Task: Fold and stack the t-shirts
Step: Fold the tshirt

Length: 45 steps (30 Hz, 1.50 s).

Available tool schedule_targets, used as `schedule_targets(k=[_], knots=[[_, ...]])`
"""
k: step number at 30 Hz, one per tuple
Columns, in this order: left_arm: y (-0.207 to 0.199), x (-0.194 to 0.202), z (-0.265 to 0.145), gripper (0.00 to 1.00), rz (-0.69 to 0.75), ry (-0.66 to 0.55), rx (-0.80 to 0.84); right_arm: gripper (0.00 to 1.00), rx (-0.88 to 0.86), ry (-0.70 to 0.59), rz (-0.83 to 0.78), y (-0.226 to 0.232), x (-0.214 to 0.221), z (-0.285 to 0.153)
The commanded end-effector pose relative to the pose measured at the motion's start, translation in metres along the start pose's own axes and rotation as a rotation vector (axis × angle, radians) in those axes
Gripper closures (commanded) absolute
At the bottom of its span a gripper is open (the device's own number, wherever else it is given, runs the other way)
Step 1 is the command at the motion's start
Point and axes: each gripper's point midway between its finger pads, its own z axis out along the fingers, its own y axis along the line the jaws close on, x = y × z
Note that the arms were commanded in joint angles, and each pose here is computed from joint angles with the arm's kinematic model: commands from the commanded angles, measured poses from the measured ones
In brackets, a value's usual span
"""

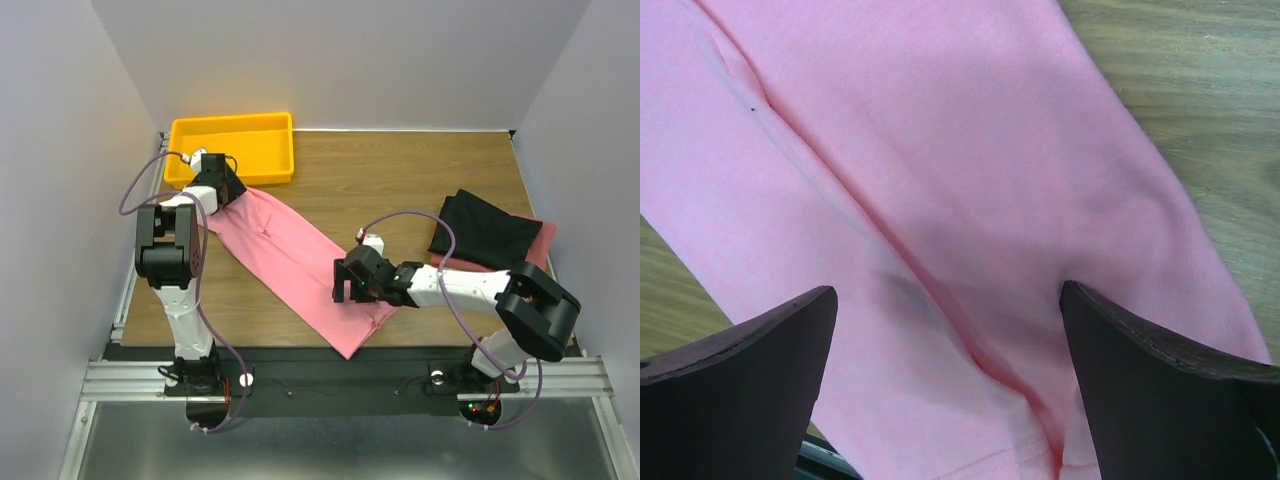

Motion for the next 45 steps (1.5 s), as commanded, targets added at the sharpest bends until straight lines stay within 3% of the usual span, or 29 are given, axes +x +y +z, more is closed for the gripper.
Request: schedule_targets(k=[1,2,7,20,24,26,27,29,30,34,39,45], knots=[[0.002,0.044,-0.014,0.11,0.039,0.092,-0.016,0.00,0.063,0.144,0.006,-0.025,0.049,0.000],[0.001,0.050,-0.024,0.02,0.050,0.080,-0.043,0.00,0.065,0.150,0.011,-0.030,0.054,-0.003],[-0.014,0.069,-0.045,0.01,0.144,0.077,-0.077,0.00,0.046,0.164,0.050,-0.042,0.069,-0.021],[-0.191,0.185,-0.072,0.01,0.400,0.198,0.281,0.00,0.127,0.094,0.091,-0.075,0.066,-0.054],[-0.252,0.190,-0.080,0.01,0.419,0.201,0.390,0.00,0.144,0.095,0.091,-0.076,0.065,-0.052],[-0.260,0.201,-0.072,0.01,0.434,0.220,0.385,0.00,0.150,0.095,0.088,-0.075,0.063,-0.051],[-0.284,0.185,-0.076,0.01,0.404,0.186,0.419,0.00,0.146,0.087,0.084,-0.071,0.059,-0.051],[-0.285,0.193,-0.053,0.01,0.414,0.199,0.372,0.00,0.150,0.076,0.073,-0.070,0.055,-0.050],[-0.314,0.162,-0.059,0.01,0.374,0.134,0.414,0.00,0.153,0.063,0.068,-0.067,0.050,-0.049],[-0.335,0.139,-0.035,0.01,0.312,0.111,0.461,0.00,0.159,0.041,0.050,-0.058,0.036,-0.046],[-0.338,0.120,-0.012,0.01,0.182,0.122,0.521,0.00,0.154,0.036,0.042,-0.048,0.027,-0.042],[-0.338,0.071,0.005,0.01,0.034,0.019,0.517,0.00,0.090,0.175,0.040,-0.035,0.054,-0.035]])
